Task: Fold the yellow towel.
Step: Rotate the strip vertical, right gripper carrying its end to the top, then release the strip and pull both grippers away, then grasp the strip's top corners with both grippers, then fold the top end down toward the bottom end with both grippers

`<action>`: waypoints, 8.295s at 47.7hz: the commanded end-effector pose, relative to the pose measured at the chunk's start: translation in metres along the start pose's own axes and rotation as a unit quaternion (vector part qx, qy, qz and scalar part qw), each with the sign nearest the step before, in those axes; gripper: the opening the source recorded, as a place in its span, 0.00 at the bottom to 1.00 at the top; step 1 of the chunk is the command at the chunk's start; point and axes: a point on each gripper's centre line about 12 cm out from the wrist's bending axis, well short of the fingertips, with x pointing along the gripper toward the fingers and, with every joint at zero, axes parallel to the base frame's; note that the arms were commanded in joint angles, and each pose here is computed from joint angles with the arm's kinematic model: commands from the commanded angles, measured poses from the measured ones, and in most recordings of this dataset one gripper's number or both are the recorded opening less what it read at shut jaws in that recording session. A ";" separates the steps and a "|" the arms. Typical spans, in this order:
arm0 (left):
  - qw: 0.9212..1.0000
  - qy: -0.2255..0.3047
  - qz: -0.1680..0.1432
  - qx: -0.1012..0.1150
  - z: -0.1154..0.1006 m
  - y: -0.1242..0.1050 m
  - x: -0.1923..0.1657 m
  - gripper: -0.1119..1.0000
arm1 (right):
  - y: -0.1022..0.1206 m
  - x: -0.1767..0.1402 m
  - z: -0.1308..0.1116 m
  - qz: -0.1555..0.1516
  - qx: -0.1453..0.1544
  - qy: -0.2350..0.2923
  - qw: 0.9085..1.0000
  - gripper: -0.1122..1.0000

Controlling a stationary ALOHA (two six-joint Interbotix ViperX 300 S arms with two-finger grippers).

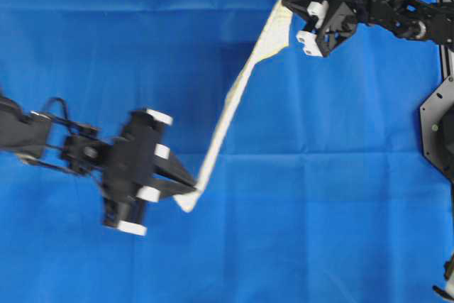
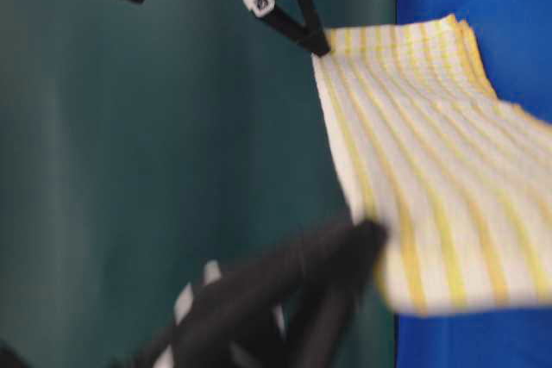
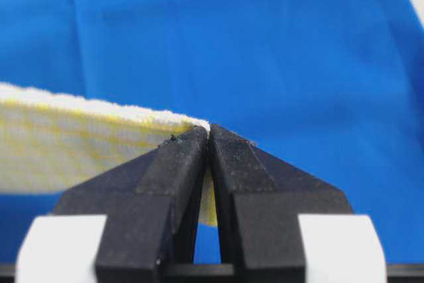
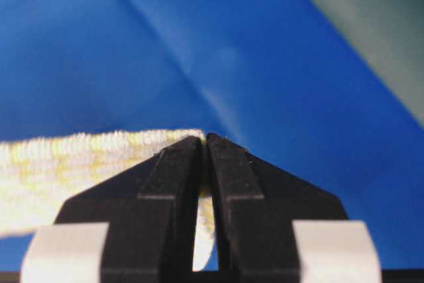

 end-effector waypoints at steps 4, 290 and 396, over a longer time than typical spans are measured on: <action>0.999 -0.038 -0.015 0.036 0.039 -0.016 0.020 0.12 | -0.013 0.011 0.027 -0.021 0.009 -0.031 0.999 0.13; 0.941 0.043 0.304 -0.145 -0.164 0.289 0.008 0.16 | -0.004 0.106 -0.047 -0.038 0.016 0.099 0.994 0.14; 0.999 0.012 0.034 -0.036 -0.105 0.026 0.036 0.16 | 0.190 -0.050 -0.129 0.203 -0.047 0.122 0.970 0.14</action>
